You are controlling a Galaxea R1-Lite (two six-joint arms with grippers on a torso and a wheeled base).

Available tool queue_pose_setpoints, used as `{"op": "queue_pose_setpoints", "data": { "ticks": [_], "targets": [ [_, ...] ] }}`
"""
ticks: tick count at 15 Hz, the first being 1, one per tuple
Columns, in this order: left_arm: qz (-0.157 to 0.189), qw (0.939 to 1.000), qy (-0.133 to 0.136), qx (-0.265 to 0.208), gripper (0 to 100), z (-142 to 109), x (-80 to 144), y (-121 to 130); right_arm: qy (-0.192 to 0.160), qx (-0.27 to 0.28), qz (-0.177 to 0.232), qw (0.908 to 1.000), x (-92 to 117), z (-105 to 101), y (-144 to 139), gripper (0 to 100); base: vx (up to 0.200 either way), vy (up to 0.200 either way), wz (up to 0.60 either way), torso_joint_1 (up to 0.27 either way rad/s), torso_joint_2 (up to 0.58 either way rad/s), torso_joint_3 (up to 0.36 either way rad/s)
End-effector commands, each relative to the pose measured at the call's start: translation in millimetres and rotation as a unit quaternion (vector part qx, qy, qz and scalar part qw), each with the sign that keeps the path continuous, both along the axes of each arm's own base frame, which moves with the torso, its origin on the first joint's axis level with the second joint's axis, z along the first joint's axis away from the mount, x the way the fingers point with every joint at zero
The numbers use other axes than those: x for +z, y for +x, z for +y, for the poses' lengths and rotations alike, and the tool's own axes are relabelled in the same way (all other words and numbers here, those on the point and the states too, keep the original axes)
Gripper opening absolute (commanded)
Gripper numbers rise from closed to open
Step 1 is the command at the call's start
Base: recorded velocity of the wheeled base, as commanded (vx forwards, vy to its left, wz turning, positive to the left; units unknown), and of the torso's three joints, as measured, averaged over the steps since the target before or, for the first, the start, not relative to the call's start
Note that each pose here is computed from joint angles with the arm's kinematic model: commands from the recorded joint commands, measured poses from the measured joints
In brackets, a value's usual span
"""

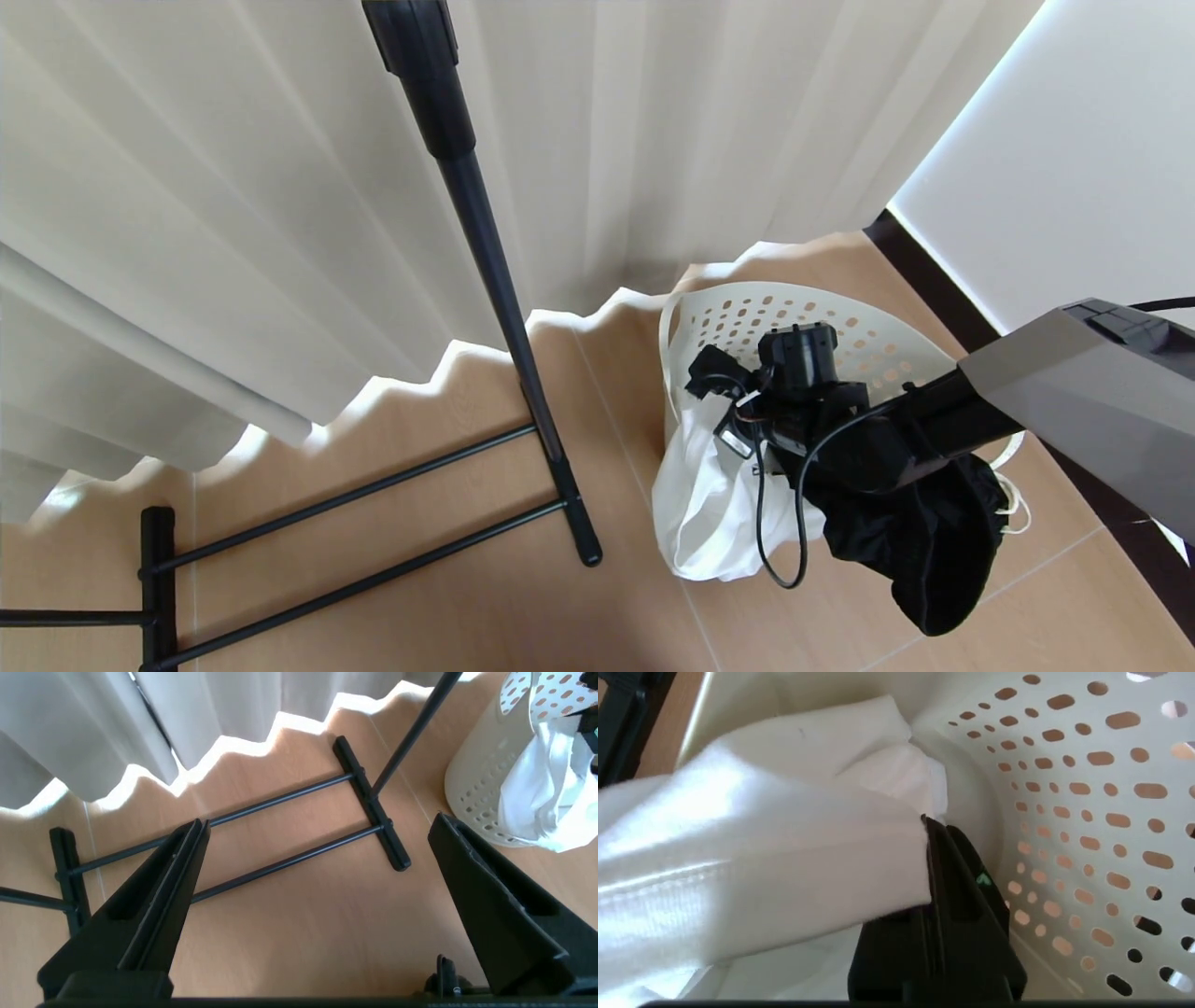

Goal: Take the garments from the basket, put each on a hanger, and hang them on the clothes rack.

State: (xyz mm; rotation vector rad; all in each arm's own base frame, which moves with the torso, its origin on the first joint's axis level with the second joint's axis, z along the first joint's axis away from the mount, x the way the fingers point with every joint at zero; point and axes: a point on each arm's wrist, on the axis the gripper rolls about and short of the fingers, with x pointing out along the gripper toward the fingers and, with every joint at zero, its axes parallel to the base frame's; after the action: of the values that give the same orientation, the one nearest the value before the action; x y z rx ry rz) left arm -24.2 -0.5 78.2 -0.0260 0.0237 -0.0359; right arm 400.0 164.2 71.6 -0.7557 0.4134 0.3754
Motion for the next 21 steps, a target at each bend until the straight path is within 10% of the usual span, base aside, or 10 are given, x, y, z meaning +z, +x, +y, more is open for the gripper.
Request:
{"op": "queue_pose_setpoints", "data": {
  "ticks": [1, 4, 9, 14, 16, 21],
  "targets": [
    [0.0, 1.0, 0.0, 0.0, 100, 0.0, 0.0, 0.0, 0.017, -0.005, -0.013, 0.9998, 6.2, -3.8, -9.5, 0, 0.0, 0.0, 0.0, 0.0, 0.0, 0.0],
    [0.0, 1.0, 0.0, 0.0, 100, 0.0, 0.0, 0.0, 0.037, -0.006, -0.052, 0.9979, 30.0, -19.6, -48.7, 0, 0.0, 0.0, 0.0, 0.0, 0.0, 0.0],
    [0.0, 1.0, 0.0, 0.0, 100, 0.0, 0.0, 0.0, 0.182, 0.008, -0.1, 0.9781, 101.6, -45.0, -178.7, 0, 0.0, 0.0, 0.0, 0.0, 0.0, 0.0],
    [0.001, 1.0, 0.002, 0.0, 100, 0.0, 0.0, 0.1, 0.339, 0.052, -0.093, 0.9347, 154.5, -71.1, -276.0, 0, 0.0, 0.0, 0.0, 0.0, 0.0, 0.0],
    [0.001, 1.0, 0.001, 0.0, 100, 0.0, -0.3, 0.2, 0.411, 0.067, -0.105, 0.903, 174.0, -95.6, -299.7, 0, 0.0, 0.0, 0.0, 0.0, 0.0, 0.0],
    [0.001, 1.0, 0.002, -0.002, 100, -0.1, -0.1, 0.1, 0.395, 0.09, -0.074, 0.9112, 165.9, -92.4, -297.0, 0, 0.0, 0.0, 0.0, 0.0, 0.0, 0.0]
  ]
}}
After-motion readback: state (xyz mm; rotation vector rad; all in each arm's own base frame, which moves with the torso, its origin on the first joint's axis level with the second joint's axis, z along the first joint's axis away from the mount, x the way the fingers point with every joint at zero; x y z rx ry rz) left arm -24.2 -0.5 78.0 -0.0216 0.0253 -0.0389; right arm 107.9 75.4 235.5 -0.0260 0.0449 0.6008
